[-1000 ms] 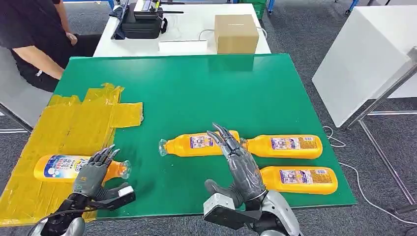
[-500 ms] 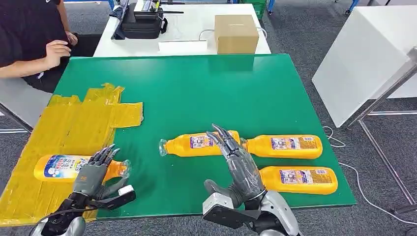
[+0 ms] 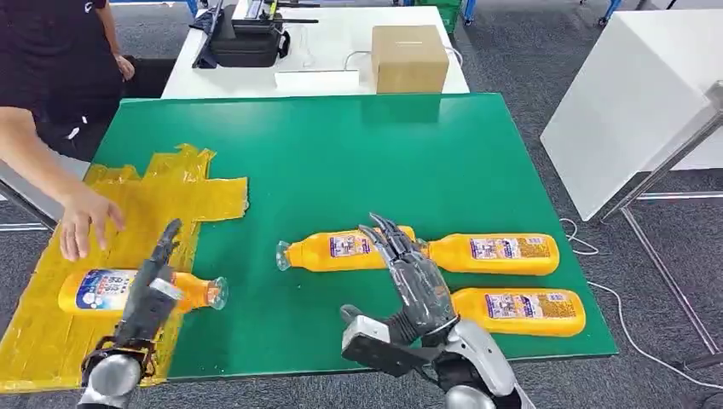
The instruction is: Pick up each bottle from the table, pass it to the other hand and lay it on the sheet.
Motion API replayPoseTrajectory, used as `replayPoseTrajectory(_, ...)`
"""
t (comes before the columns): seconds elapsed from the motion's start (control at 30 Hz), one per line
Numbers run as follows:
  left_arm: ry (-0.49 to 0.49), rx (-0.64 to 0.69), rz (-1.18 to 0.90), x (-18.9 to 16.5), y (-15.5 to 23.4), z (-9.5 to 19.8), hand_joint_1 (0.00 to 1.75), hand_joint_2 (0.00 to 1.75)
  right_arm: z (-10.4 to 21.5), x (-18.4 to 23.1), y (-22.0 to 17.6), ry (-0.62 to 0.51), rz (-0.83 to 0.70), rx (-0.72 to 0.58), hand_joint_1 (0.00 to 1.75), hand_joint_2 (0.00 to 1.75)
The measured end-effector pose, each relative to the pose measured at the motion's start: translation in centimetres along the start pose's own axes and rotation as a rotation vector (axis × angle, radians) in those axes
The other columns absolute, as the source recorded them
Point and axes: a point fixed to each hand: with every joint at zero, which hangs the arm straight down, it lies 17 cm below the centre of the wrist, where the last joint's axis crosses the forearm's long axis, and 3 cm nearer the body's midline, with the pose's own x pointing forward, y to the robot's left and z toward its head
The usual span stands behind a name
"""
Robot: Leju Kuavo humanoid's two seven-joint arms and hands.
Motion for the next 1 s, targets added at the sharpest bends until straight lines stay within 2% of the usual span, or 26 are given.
replayPoseTrajectory(0.07,-0.087,0.046,0.278,4.7,0.8,-2.2,0.0,0.0,-3.6,-4.2,0.2,0.087,0.087,0.054,0.0,1.75)
replayPoseTrajectory(0.1,-0.122,0.061,0.326,6.4,1.1,-3.0,0.0,0.0,-5.0,-5.8,-0.4,0.108,0.115,0.055,0.0,1.75)
replayPoseTrajectory(0.2,-0.196,0.08,0.356,9.8,1.3,-3.9,0.0,0.0,-8.3,-9.1,-1.6,0.162,0.174,0.068,0.0,1.75)
replayPoseTrajectory(0.3,-0.244,0.096,0.371,11.5,1.7,-4.0,0.0,0.0,-9.2,-10.9,-1.2,0.204,0.189,0.095,0.0,1.75)
replayPoseTrajectory(0.67,-0.3,0.104,0.397,13.6,1.8,-4.5,0.0,0.0,-11.1,-14.4,0.1,0.311,0.236,0.179,0.0,1.75)
replayPoseTrajectory(0.87,-0.308,0.1,0.402,13.9,1.7,-4.6,0.0,0.0,-11.4,-14.9,0.9,0.331,0.243,0.218,0.0,1.75)
replayPoseTrajectory(1.0,-0.315,0.099,0.409,14.2,1.6,-4.8,0.0,0.0,-11.7,-14.0,3.0,0.297,0.224,0.286,0.0,1.75)
